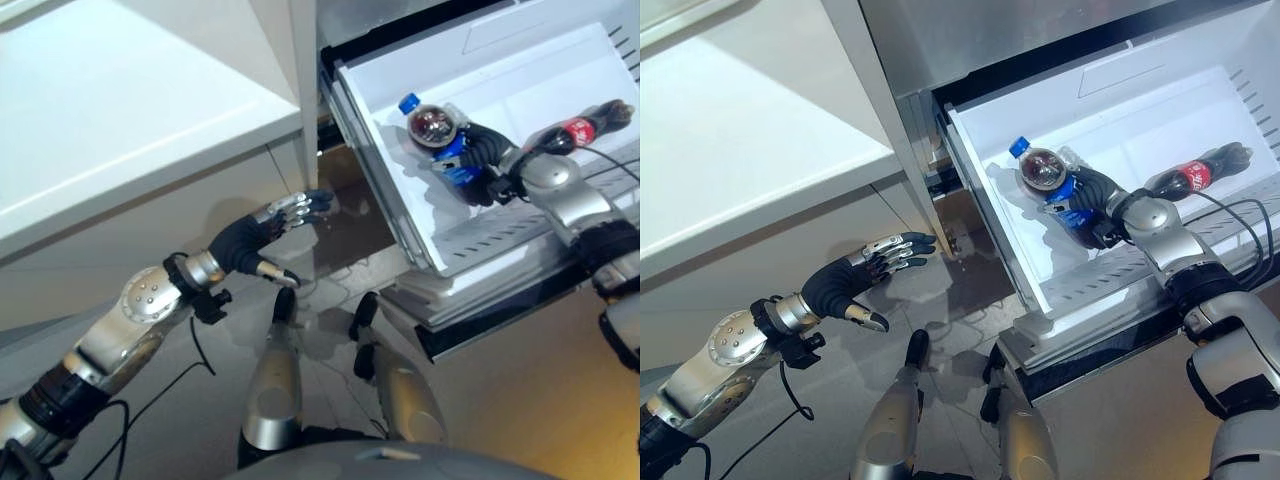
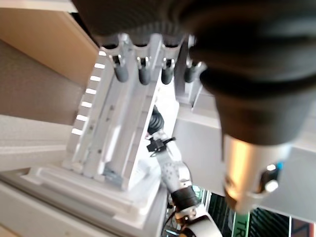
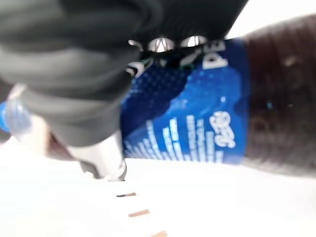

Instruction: Take the drinks into the refrigerator

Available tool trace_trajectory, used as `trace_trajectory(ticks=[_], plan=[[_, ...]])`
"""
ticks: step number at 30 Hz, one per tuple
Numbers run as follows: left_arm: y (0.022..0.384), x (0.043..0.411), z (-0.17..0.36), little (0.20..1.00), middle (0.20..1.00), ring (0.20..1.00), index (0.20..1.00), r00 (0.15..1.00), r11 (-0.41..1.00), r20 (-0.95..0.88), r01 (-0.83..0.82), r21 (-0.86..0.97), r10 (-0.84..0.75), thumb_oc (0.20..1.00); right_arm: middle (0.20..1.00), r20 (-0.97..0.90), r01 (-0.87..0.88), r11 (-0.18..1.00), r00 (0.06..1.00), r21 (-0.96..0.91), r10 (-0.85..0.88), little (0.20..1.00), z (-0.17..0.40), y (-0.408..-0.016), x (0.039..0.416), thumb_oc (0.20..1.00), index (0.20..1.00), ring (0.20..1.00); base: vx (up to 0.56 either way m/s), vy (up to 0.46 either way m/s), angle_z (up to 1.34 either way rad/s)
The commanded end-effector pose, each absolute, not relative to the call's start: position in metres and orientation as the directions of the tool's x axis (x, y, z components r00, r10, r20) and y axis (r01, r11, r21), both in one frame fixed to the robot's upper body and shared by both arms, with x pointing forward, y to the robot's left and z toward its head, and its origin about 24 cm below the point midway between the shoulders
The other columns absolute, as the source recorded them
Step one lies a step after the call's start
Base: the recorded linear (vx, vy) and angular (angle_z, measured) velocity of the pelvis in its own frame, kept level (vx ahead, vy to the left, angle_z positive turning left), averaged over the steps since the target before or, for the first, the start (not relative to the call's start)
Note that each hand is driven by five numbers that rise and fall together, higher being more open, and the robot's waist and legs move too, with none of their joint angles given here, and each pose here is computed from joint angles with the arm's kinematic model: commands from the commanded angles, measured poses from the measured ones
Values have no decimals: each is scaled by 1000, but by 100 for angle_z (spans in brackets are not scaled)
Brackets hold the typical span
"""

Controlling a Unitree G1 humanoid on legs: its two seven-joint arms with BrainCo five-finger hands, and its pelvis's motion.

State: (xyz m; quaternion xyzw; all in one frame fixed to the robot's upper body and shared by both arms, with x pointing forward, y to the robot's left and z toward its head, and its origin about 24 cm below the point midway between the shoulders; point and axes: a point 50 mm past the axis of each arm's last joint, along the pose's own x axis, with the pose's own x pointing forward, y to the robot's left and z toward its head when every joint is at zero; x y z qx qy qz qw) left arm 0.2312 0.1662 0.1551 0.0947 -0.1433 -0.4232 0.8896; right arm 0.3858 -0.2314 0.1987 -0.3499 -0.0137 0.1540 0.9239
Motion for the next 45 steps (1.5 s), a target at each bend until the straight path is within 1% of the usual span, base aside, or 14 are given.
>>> trace_trajectory(ticks=[1,5,14,15,16,28,34,36,40,43,45], plan=[[155,206,181,1000,1000,1000,1000,510,594,309,729,339,-803,1000,200,-81,-331,651,920,-683,383,200,191,-199,391,200,200,200,0,0,0],[157,204,182,1000,1000,1000,1000,522,607,314,718,341,-793,1000,200,-117,-343,620,920,-706,375,200,186,-193,396,200,200,200,-2,3,-1],[159,203,185,1000,1000,1000,1000,541,639,345,693,333,-767,1000,200,-152,-352,601,921,-718,358,200,184,-179,406,200,200,200,-21,23,-10],[159,203,185,1000,1000,1000,1000,543,641,347,693,330,-765,1000,517,-157,-356,596,919,-720,361,517,185,-178,407,517,517,517,-44,8,-7],[159,203,185,1000,1000,1000,1000,546,645,349,691,327,-762,1000,1000,-160,-363,592,916,-720,367,1000,187,-174,408,1000,1000,1000,-38,4,-5],[162,205,188,1000,1000,1000,1000,543,636,334,694,339,-771,1000,1000,-126,-364,604,908,-709,399,1000,196,-165,409,1000,1000,1000,-18,-6,-2],[164,206,189,1000,1000,1000,1000,550,641,332,690,336,-766,1000,1000,-83,-345,611,906,-713,414,1000,211,-166,407,1000,1000,1000,-5,-4,-2],[165,206,190,1000,1000,1000,1000,550,642,334,687,340,-766,1000,1000,-46,-322,611,905,-723,423,1000,222,-167,405,1000,1000,1000,0,0,0],[165,210,192,1000,1000,1000,1000,552,650,347,682,334,-758,1000,1000,72,-272,660,893,-700,444,1000,246,-171,397,1000,1000,1000,5,0,-1],[169,212,192,1000,1000,1000,1000,570,671,360,668,321,-739,1000,1000,203,-214,697,862,-685,464,1000,269,-182,380,1000,1000,1000,25,-10,0],[172,214,189,1000,1000,1000,1000,586,681,352,664,308,-730,1000,1000,288,-177,751,849,-636,443,1000,274,-195,367,1000,1000,1000,67,-21,2]])
